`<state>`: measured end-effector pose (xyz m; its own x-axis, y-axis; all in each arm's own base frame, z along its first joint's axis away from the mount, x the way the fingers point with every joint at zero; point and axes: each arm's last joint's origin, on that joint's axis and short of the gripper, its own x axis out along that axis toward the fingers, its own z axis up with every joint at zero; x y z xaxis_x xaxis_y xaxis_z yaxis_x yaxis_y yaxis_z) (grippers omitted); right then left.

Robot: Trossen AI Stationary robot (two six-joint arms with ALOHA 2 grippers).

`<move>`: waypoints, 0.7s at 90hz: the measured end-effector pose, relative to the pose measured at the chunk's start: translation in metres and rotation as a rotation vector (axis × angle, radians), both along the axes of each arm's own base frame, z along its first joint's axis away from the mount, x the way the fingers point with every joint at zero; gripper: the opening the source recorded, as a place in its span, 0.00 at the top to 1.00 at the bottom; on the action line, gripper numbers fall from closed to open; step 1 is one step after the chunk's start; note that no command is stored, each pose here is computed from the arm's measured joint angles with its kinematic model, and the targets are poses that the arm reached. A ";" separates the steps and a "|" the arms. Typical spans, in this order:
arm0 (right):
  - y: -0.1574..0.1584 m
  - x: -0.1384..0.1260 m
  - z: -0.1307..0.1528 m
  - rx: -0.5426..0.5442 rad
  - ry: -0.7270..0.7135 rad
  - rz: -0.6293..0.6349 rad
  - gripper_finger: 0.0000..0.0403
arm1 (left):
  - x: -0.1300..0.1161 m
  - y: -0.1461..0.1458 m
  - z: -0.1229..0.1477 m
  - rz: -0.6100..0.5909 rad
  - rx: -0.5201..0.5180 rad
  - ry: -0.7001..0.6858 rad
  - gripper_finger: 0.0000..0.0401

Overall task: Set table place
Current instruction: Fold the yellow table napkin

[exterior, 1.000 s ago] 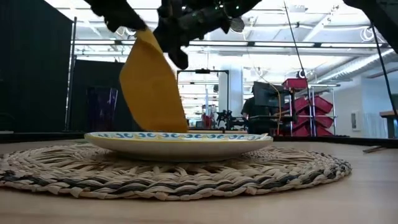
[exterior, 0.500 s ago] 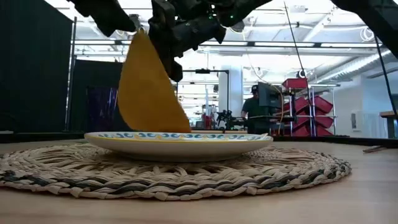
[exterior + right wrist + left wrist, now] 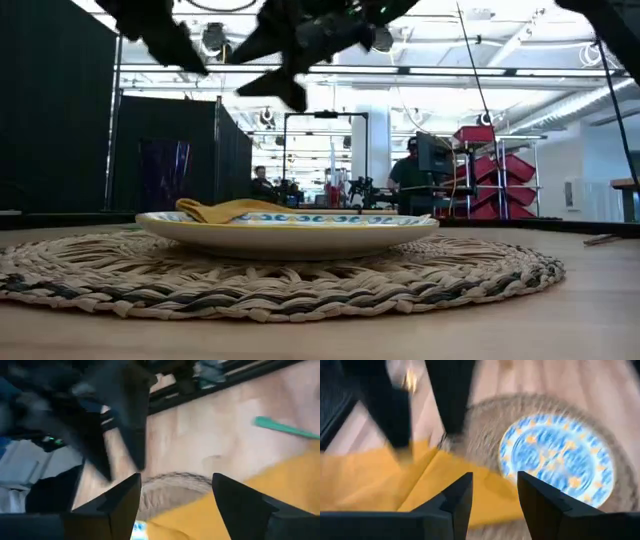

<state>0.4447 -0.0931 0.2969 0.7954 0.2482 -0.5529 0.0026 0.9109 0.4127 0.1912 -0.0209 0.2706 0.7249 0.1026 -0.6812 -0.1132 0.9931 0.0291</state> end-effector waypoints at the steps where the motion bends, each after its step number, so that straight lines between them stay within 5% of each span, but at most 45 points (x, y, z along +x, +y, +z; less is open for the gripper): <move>1: -0.001 -0.003 0.002 -0.013 0.008 -0.010 0.44 | -0.001 0.000 -0.002 0.003 0.000 0.010 0.65; 20: -0.009 -0.052 0.052 -0.198 0.066 -0.154 0.49 | 0.001 0.008 -0.026 0.036 0.004 0.078 0.65; 38: -0.010 -0.085 0.086 -0.288 0.049 -0.237 0.50 | 0.032 0.026 -0.042 0.083 -0.005 0.026 0.65; 63: -0.022 -0.119 0.110 -0.312 0.042 -0.307 0.50 | 0.065 0.039 -0.077 -0.077 0.021 0.167 0.65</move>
<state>0.3252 -0.1154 0.4073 0.7814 -0.1797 -0.5976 0.3032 0.9464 0.1118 0.2560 0.0179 0.1939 0.6080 0.0665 -0.7912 -0.0291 0.9977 0.0615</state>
